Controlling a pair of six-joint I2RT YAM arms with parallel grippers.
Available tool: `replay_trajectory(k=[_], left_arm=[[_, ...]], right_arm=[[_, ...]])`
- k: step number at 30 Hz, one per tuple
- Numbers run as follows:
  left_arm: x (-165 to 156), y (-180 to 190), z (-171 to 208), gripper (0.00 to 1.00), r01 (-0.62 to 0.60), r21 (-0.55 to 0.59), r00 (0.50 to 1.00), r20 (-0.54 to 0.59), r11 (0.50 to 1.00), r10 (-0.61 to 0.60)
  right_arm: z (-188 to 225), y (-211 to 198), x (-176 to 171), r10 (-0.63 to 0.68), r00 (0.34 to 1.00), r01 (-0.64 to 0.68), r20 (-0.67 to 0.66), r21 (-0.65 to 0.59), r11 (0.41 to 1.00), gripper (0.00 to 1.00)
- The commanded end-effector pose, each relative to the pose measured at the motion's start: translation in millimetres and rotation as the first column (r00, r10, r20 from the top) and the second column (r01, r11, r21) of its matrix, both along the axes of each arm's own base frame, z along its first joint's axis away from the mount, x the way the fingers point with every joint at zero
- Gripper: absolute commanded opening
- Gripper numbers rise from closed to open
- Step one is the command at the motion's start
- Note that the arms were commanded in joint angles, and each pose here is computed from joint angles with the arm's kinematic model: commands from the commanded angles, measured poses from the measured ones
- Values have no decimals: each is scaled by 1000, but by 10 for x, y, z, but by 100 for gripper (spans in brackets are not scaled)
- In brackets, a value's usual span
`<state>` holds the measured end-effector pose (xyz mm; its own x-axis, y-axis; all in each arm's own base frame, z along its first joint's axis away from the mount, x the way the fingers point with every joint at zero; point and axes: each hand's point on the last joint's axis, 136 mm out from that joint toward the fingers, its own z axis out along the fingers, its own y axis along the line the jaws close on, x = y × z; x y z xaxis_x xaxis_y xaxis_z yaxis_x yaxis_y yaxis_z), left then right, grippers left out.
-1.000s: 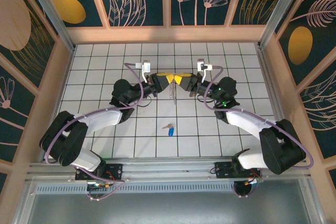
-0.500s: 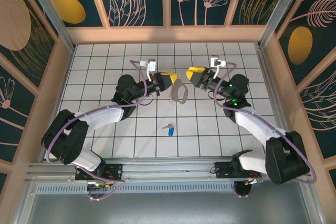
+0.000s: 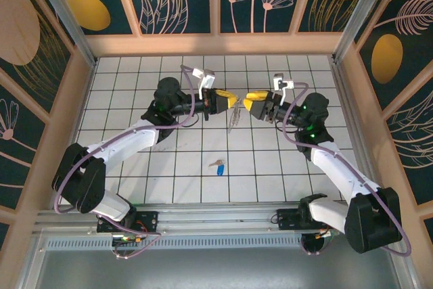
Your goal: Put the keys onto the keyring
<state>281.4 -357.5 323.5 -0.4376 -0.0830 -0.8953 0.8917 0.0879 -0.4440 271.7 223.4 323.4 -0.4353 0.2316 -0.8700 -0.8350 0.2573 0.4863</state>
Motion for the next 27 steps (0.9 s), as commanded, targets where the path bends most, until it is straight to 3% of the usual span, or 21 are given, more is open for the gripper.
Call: replay_trajectory(k=[1,14,17,22,25,26,27], left_arm=[[-97,-42,38,0,68,11,997,33,998,-69],[-114,-48,52,0,83,7,996,28,997,-83],[-127,-48,63,0,87,6,996,32,996,-87],[-132,-46,68,0,89,6,995,33,996,-89],[-85,-29,79,0,54,0,998,23,999,-54],[-57,-11,98,9,26,-7,999,20,1000,-25],[-7,21,123,26,-23,-17,1000,14,1000,23]], right_arm=[[136,39,-122,67,996,-66,67,-12,998,44],[104,209,-142,111,992,-111,66,-15,994,33],[107,240,-137,120,991,-119,68,-17,993,25],[99,254,-135,123,990,-122,69,-20,992,0],[90,239,-117,105,992,-104,70,-18,994,0],[84,232,-111,96,993,-95,72,-16,995,0],[87,222,-100,84,994,-84,73,-13,996,0]])
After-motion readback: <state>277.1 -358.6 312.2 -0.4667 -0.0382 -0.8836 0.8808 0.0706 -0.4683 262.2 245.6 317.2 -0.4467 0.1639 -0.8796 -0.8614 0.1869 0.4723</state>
